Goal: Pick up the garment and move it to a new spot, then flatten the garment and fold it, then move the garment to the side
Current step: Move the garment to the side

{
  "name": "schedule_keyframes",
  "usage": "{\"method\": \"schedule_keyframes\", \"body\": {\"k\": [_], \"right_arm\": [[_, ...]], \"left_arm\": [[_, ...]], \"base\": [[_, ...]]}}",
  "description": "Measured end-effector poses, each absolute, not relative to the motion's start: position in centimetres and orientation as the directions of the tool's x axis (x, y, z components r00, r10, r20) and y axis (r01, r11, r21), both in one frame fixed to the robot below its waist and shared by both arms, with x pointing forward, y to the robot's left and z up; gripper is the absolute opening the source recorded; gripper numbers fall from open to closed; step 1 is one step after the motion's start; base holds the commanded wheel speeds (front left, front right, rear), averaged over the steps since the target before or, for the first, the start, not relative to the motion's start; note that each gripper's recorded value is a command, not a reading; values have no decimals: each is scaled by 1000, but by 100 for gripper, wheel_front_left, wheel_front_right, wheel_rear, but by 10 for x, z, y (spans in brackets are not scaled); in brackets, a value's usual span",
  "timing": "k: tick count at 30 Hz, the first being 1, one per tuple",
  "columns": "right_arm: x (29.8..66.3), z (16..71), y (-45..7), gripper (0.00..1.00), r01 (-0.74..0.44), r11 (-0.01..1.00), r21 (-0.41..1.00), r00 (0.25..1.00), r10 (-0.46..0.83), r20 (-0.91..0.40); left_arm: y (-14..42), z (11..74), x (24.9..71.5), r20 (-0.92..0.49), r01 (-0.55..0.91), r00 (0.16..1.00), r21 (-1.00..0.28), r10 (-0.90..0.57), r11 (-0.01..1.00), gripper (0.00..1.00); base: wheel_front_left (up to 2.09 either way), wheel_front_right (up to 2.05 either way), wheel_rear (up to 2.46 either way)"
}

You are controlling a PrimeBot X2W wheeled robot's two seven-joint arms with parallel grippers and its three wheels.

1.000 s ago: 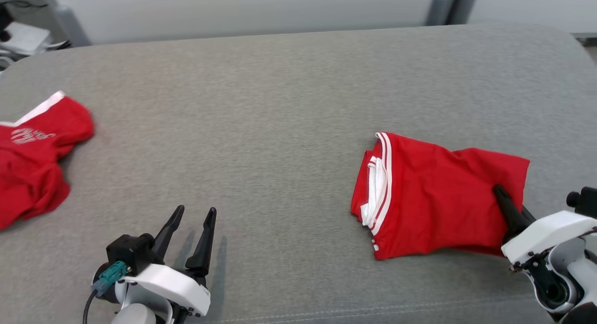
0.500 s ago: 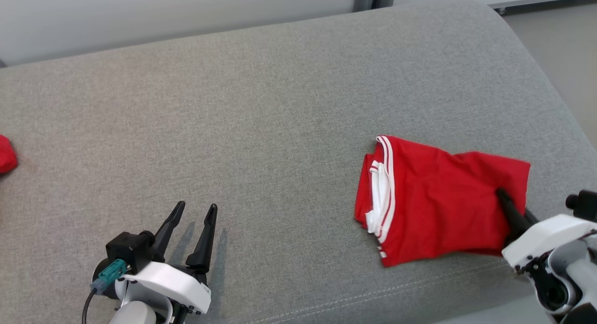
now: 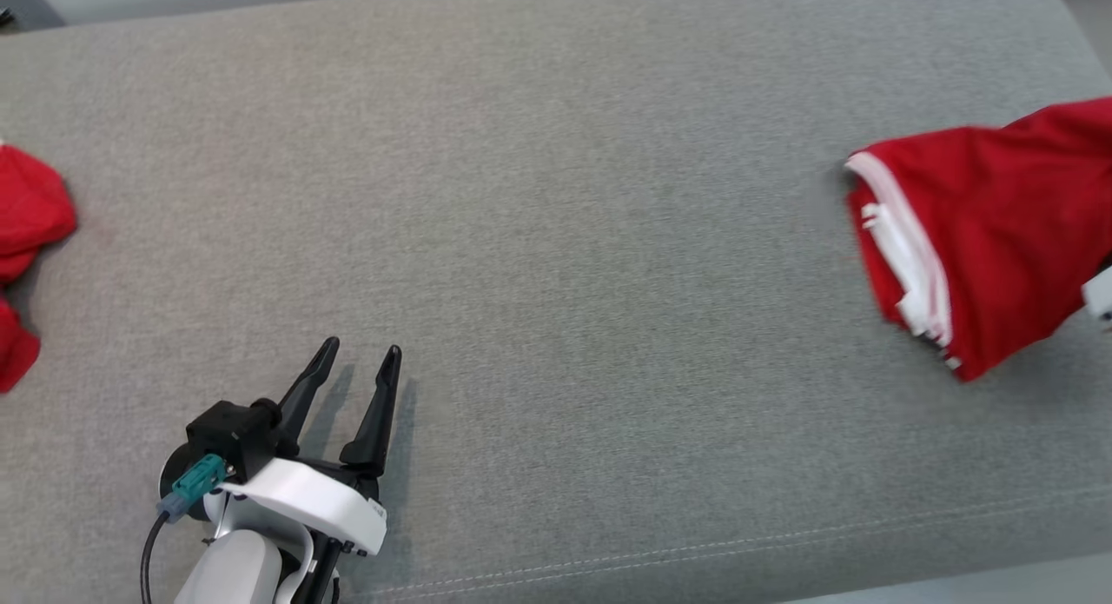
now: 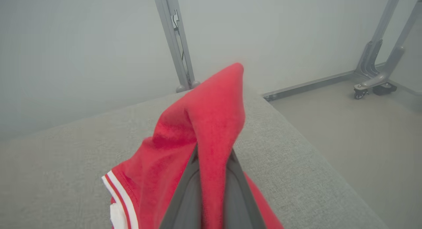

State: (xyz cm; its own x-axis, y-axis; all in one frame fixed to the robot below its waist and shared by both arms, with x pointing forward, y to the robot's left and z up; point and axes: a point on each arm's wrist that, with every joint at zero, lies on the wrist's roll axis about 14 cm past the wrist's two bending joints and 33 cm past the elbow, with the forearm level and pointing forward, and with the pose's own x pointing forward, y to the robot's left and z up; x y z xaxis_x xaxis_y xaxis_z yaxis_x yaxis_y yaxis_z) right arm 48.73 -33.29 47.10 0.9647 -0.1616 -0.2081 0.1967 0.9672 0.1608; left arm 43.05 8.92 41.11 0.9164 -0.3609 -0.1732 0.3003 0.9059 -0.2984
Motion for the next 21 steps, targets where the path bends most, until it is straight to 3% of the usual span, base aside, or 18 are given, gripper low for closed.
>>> {"method": "schedule_keyframes", "body": {"k": [7, 8, 9, 14, 21], "right_arm": [[517, 477, -357, 1, 252, 965, 74, 950, -232, -208], [518, 472, -357, 47, 259, 964, 66, 945, -239, -223], [518, 467, -357, 100, 261, 964, 52, 940, -242, -240], [527, 471, -369, 100, 280, 960, -8, 932, -274, -236], [538, 521, -382, 100, 297, 953, -61, 950, -301, -78]], "left_arm": [[108, 406, 428, -189, 255, 930, -289, -316, 923, 100], [110, 407, 428, -188, 251, 932, -288, -311, 924, 100], [112, 408, 429, -185, 247, 934, -286, -306, 926, 100], [118, 407, 429, -187, 232, 938, -283, -291, 931, 100], [117, 411, 430, -175, 235, 941, -279, -290, 931, 100]], "base": [[0, 0, 0], [0, 0, 0], [0, 0, 0], [0, 0, 0], [0, 0, 0]]}}
